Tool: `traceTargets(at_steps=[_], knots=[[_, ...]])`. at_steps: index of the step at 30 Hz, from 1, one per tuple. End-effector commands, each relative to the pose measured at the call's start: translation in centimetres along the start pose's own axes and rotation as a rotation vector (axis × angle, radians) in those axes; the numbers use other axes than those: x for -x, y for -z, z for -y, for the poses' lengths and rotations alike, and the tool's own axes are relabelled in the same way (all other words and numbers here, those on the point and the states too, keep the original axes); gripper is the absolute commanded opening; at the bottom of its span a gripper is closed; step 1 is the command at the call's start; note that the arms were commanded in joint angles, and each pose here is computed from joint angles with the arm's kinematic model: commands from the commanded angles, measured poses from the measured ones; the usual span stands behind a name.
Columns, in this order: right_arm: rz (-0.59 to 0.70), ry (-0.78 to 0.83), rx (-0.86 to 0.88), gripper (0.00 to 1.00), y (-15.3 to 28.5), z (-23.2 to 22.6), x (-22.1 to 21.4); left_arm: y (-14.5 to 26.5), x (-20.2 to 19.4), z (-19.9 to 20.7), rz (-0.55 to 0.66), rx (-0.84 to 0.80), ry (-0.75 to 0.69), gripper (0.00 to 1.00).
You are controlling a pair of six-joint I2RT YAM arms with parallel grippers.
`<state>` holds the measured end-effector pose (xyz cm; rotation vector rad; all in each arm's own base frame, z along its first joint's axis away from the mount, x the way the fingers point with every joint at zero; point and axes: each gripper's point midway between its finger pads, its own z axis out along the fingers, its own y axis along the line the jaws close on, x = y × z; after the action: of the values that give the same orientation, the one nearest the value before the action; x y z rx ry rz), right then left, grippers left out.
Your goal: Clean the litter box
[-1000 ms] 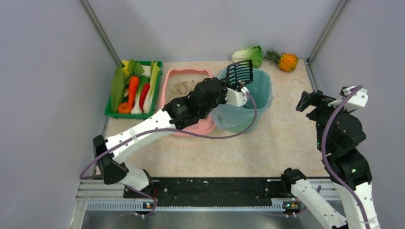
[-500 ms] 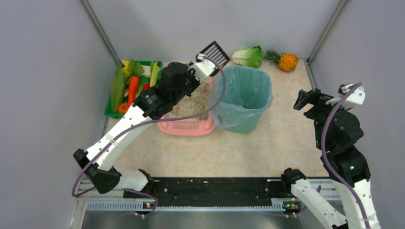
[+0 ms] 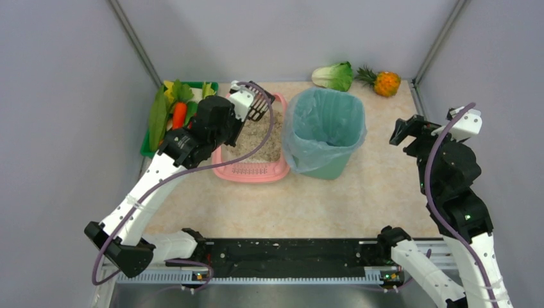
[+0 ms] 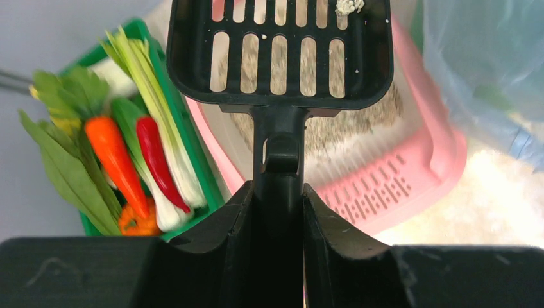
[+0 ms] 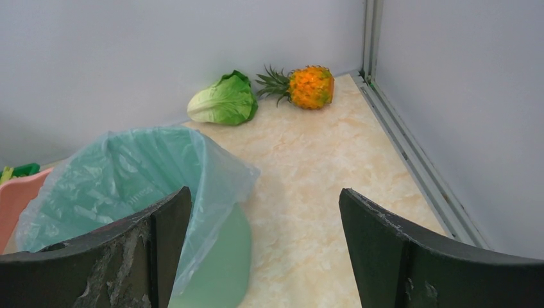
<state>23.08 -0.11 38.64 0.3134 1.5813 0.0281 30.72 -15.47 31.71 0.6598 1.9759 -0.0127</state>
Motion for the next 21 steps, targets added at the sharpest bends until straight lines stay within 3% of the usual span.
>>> traceTargets(at_steps=[1, 11, 21], knots=[[0.034, -0.023, 0.029, 0.86, -0.5, -1.0, 1.0, 0.3, -3.6, 0.7, -0.117, -0.009, 0.119, 0.00], [0.036, -0.023, 0.029, 0.86, -0.6, -1.0, 1.0, -1.2, -9.3, 4.0, -0.382, -0.133, 0.286, 0.00], [0.043, -0.028, 0.030, 0.86, -0.2, -0.8, 1.0, -2.1, -13.6, 4.9, -0.634, -0.137, 0.317, 0.00]])
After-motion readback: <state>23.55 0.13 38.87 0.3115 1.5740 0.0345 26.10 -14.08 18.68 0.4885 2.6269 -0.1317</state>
